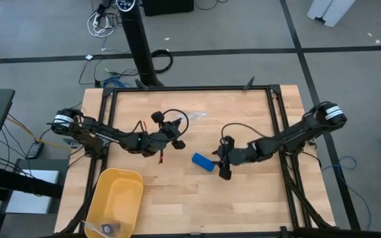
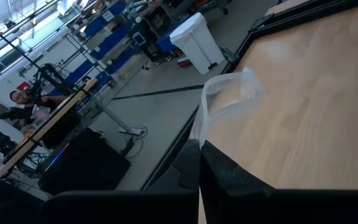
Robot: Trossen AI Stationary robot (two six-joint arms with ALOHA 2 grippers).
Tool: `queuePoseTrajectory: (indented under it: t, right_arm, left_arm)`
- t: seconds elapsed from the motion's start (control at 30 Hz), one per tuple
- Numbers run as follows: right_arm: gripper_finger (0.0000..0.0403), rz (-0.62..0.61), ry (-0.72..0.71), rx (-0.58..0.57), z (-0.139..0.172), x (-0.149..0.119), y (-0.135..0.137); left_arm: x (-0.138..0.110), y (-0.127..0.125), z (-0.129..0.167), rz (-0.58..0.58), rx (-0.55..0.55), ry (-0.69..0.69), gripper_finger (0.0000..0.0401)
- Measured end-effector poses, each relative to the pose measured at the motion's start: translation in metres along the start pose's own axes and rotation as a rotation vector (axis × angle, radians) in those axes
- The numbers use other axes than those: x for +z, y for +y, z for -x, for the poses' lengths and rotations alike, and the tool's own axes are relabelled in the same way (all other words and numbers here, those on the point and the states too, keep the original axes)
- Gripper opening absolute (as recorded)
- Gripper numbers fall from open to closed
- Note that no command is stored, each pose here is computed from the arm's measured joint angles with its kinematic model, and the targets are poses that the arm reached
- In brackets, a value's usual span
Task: Roll bandage
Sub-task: Put the blue bandage into the zip bag
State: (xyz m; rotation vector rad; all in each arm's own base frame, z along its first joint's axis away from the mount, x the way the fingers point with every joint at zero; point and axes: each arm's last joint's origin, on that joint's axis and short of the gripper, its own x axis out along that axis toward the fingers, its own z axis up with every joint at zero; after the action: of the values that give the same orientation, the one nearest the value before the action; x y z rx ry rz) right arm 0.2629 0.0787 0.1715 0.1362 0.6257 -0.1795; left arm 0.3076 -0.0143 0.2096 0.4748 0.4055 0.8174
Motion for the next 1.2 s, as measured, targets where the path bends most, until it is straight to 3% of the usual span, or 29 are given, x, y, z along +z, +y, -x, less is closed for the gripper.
queuePoseTrajectory:
  t: [0.33,0.63,0.8,1.07,1.2]
  right_arm:
    - [0.0279,-0.072,0.018,-0.056,-0.036,-0.028,0.012]
    - [0.0275,-0.098,0.065,-0.048,-0.045,-0.038,0.013]
    - [0.0227,-0.081,0.067,-0.044,-0.045,-0.038,0.013]
    - [0.0068,-0.001,0.03,-0.046,-0.043,-0.032,0.014]
    - [0.0048,0.074,-0.03,-0.078,-0.028,-0.006,0.017]
  left_arm:
    - [-0.002,-0.001,0.0,0.009,-0.012,0.01,0.0004]
    - [-0.002,-0.001,0.0,0.012,-0.014,0.009,0.0004]
    - [-0.002,-0.001,0.0,0.025,-0.03,0.004,0.0004]
    - [-0.004,-0.002,0.0,0.034,-0.041,0.021,0.0004]
    - [-0.008,-0.002,-0.002,0.083,-0.061,0.045,0.0004]
